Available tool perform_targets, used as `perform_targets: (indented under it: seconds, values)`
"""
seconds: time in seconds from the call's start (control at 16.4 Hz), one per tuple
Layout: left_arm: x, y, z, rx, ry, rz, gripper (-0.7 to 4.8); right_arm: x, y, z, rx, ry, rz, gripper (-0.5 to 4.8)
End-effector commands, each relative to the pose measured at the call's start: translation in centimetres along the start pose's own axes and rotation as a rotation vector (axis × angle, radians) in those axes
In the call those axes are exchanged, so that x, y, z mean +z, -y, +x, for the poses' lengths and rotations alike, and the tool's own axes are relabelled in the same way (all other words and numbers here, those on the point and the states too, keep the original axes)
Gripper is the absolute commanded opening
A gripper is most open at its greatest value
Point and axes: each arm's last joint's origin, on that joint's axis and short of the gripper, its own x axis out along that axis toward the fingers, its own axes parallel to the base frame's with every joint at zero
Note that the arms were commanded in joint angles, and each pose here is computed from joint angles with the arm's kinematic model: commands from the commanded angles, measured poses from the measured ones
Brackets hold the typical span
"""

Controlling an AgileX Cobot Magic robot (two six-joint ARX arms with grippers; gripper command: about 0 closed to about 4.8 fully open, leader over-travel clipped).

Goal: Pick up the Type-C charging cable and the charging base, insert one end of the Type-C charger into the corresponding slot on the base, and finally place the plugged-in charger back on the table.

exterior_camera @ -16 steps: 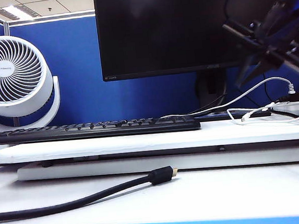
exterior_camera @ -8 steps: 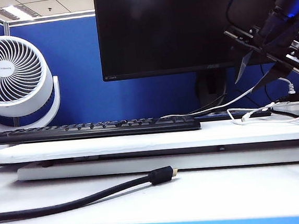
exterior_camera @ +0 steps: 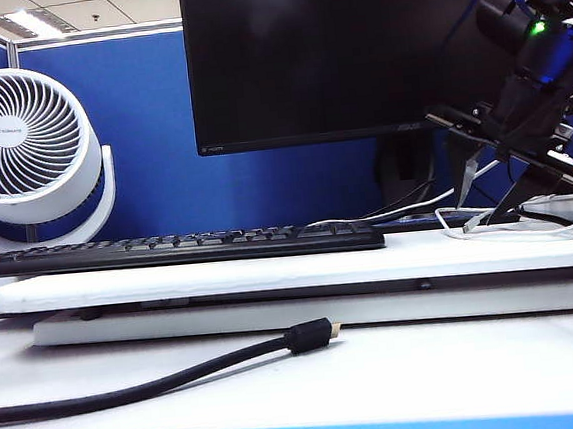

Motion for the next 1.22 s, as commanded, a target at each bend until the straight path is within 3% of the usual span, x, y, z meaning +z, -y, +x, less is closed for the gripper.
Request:
perform_targets:
  seconds: [0.06,0.61,0.73,0.85,1.04,1.22]
  values:
    - [0.6,0.0,-0.6,0.006,0.032,0.011,1.11,0.2,-0.1,0.4,0.002,0.034,0.005,1.89]
    - [0.7,0.0,-0.7,0.008,0.035,0.0,1.11,-0.1,0.5,2.0,-0.022,0.005,0.016,1.79]
    - [0.7,0.1,-0.7,0.008,0.035,0.0,1.11,-0.2,0.6,2.0,-0.032,-0.002,0.016,0.64]
    - [0.7,0.1,-0.7,0.008,0.035,0.0,1.11,-0.2,0.6,2.0,-0.033,-0.003,0.016,-0.07]
    - [0.7,0.1,-0.7,0.008,0.035,-0.001,1.11,-0.1,0.5,1.9,-0.007,-0.021,0.017,-0.07]
    - [0.8,0.1,-0.9,0.007,0.035,-0.027,1.11,0.1,-0.7,0.3,0.147,-0.098,-0.005,-0.07]
